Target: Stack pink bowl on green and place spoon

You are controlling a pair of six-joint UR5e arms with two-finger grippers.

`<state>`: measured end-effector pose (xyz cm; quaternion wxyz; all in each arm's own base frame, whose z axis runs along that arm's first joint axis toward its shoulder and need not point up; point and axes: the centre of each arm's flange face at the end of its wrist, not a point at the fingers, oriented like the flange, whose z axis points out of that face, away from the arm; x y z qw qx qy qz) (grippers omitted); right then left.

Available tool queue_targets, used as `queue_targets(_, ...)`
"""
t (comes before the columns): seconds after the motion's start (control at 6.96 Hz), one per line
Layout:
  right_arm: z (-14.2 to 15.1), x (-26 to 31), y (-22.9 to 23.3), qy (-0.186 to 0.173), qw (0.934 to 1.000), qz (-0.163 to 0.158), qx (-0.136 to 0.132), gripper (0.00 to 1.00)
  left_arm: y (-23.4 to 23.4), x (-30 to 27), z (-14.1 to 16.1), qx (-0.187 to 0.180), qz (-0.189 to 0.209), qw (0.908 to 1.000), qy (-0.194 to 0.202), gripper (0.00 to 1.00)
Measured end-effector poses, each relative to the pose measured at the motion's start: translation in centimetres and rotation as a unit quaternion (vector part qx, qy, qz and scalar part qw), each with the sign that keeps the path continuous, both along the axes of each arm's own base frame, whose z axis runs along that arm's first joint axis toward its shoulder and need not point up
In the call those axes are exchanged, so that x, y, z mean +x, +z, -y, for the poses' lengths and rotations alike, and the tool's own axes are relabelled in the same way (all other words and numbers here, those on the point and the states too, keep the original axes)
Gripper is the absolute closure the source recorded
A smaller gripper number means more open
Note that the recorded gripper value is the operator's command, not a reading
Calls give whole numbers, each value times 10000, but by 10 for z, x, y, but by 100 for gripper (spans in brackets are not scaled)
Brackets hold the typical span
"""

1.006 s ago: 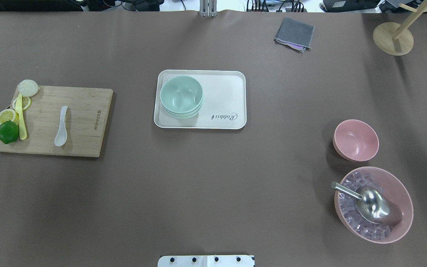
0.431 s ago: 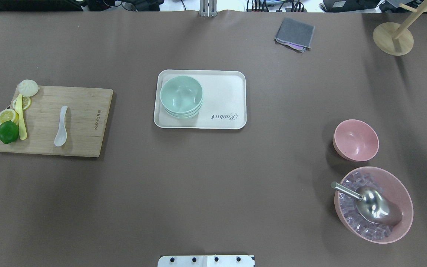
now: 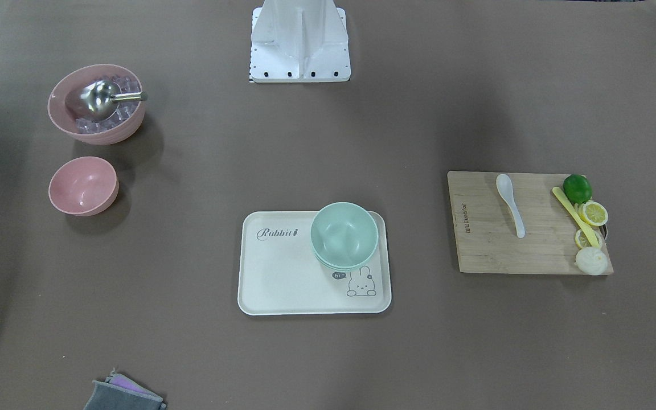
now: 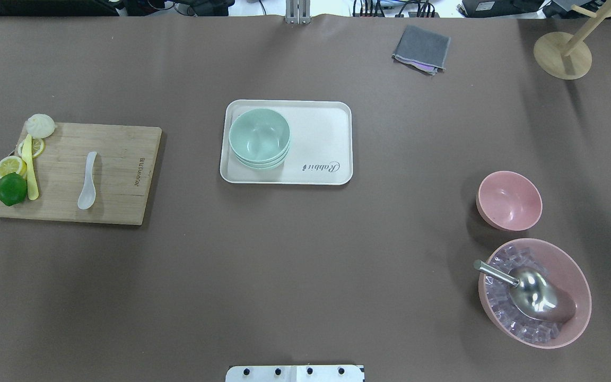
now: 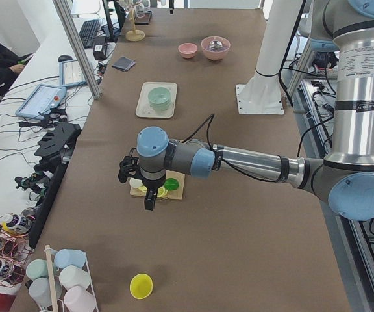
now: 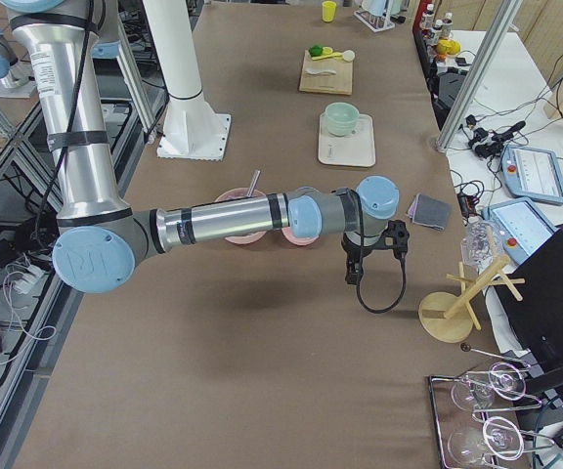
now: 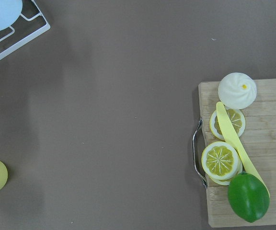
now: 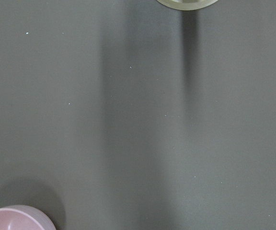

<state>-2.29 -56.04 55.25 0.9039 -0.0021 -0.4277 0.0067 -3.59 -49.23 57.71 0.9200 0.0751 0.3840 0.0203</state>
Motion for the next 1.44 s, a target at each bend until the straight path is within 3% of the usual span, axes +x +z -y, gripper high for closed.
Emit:
queue_targets(1.01,0,0,-3,3,10000,4,30,0,-16,1,4,162,-39,9999,10,2)
queue_targets(1.44,14,-25,-30,-194,9994,44,268,0,-39,4,19,444,-64,9990,36,2)
